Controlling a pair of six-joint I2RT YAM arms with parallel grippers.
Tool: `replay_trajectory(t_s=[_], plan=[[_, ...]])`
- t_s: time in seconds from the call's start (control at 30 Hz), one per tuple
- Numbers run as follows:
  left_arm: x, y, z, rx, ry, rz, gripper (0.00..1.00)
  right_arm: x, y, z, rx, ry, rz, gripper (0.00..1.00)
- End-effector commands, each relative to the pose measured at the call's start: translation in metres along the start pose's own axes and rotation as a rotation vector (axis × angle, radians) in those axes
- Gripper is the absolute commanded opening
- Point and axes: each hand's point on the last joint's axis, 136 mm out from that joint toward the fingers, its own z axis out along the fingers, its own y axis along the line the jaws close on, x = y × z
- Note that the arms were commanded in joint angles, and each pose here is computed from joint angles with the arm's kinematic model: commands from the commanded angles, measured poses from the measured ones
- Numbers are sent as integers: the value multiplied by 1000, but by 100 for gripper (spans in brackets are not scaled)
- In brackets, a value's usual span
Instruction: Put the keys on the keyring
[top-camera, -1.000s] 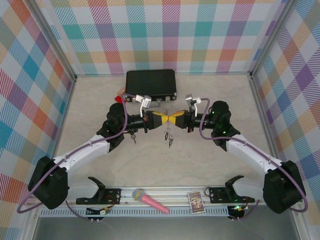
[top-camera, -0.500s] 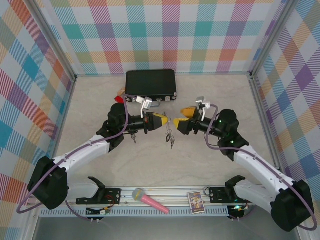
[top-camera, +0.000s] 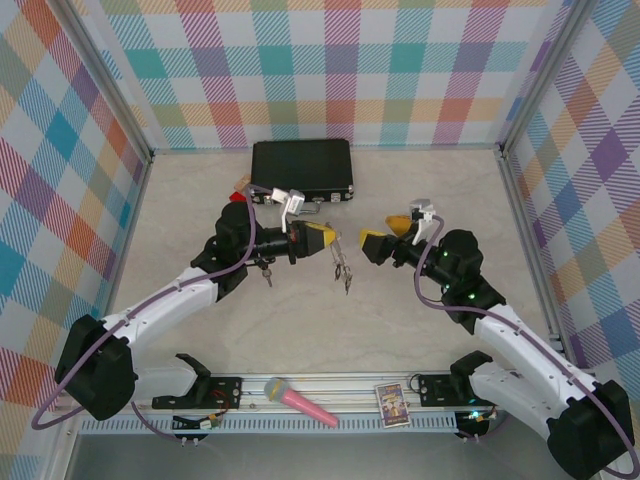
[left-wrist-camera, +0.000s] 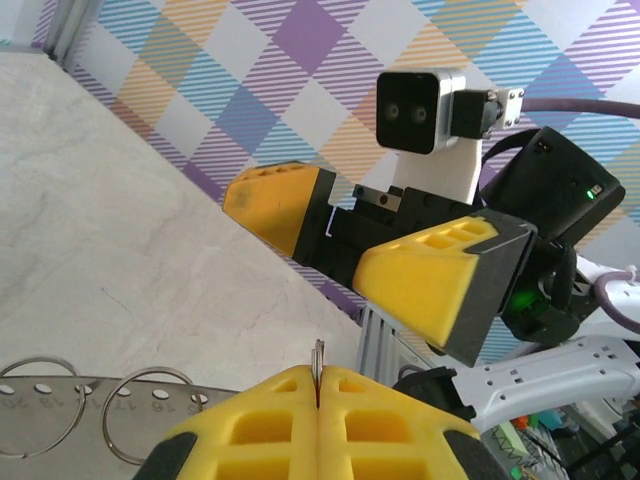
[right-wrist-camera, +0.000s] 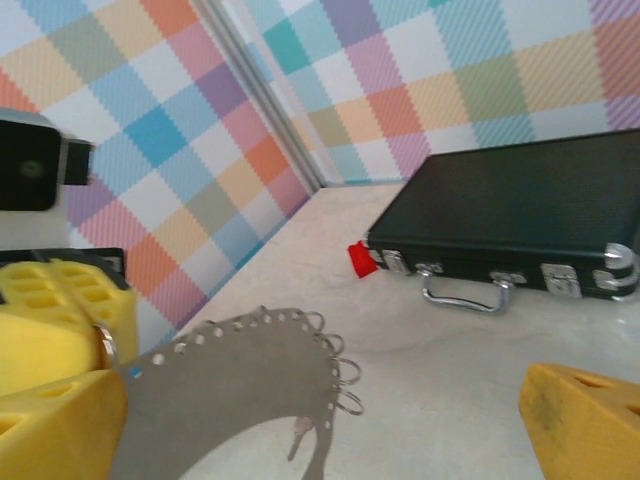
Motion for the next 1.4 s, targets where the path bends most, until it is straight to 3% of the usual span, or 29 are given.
replay_trajectory(t_s=[0.0,0.1,0.33,0.5,0.67,0.8,0.9,1.13,1.27,1.37], plan=[[-19,-13,-3,-8,-38,73,0,-2,-13,-2,81,-4,-14,99],[-20,3,-8,-129,-39,86,0,6,-25,2,132,43,-5,99],[-22,4,-30,-239,-53,143,0,31,-59,11,265,129,42,99],[-20,2,-45,-298,-60,167,0,52,-59,31,197,201,69,99],[-19,1,-58,-349,-64,188,0,67,-48,57,81,268,114,79],[-18,-2,-70,-393,-73,200,0,84,-32,87,-31,343,182,55],[-18,-3,-80,-429,-82,202,0,96,-23,111,-97,392,243,43],[-15,6,-117,-622,-88,187,0,141,0,170,-199,508,352,38],[-15,2,-136,-676,-118,197,0,168,15,200,-268,587,429,27],[-17,-5,-149,-697,-153,211,0,192,30,216,-295,641,442,25]])
